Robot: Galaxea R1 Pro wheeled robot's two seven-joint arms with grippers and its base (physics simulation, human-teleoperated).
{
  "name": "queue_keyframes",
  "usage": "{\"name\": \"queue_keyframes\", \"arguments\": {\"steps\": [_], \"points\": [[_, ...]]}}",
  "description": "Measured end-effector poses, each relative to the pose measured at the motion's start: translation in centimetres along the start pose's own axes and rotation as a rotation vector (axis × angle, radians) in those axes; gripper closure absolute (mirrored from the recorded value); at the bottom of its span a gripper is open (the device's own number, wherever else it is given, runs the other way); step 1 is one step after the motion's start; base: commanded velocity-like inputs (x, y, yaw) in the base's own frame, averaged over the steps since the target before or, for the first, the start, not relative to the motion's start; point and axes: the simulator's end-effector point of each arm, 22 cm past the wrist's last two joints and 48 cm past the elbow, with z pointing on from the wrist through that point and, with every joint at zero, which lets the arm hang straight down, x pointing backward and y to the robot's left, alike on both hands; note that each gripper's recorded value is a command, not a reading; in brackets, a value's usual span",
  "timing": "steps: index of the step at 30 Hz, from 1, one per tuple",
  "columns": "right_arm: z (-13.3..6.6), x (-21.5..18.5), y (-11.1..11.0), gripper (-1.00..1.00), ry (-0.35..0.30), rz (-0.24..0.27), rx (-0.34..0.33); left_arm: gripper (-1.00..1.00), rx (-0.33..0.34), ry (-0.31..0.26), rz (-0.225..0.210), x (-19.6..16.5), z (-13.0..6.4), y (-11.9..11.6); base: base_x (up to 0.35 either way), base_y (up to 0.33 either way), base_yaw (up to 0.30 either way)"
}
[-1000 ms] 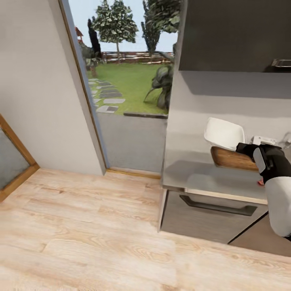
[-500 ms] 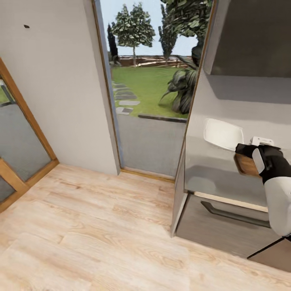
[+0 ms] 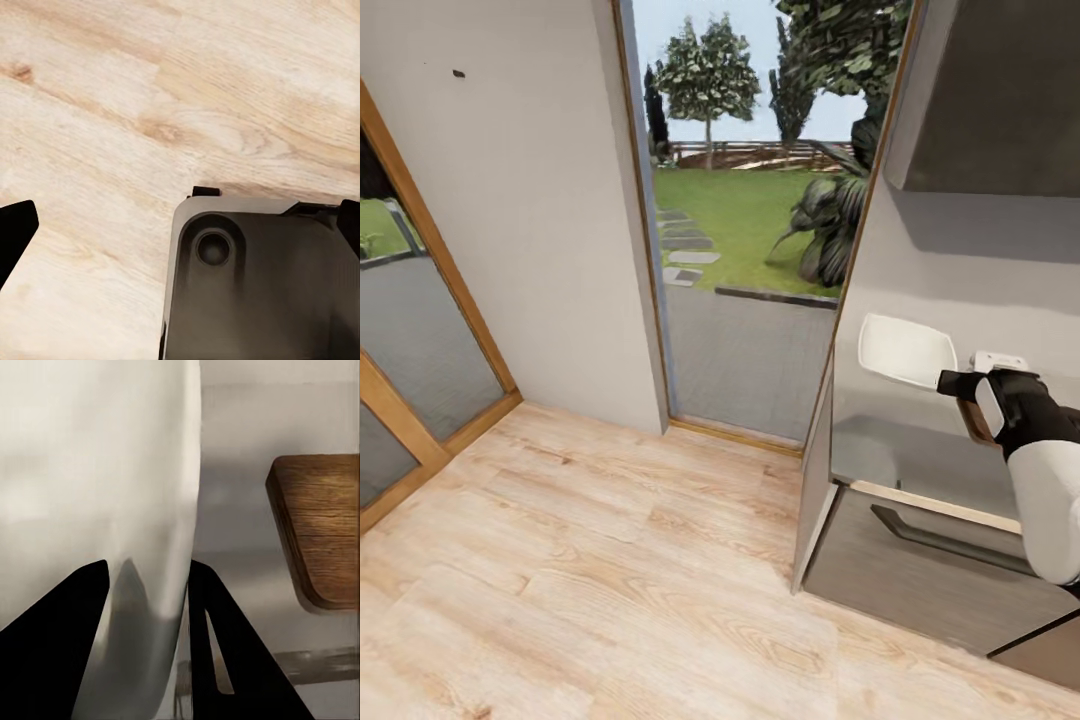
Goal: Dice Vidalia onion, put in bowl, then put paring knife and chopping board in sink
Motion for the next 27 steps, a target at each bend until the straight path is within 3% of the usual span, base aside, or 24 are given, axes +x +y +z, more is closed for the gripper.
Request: {"name": "queue_keyframes", "arguments": {"steps": [11,27], "points": [[0.4,1.3,-1.0,1.0,0.03,-0.033,0.024,-1.0,0.0,0.003,0.0,0.1,0.0,0.0,0.0,0.0,0.0],[0.4,1.4,-1.1,1.0,0.031,-0.036,0.026,-1.0,0.0,0.003,0.0,0.1,0.0,0.0,0.0,0.0,0.0]]}}
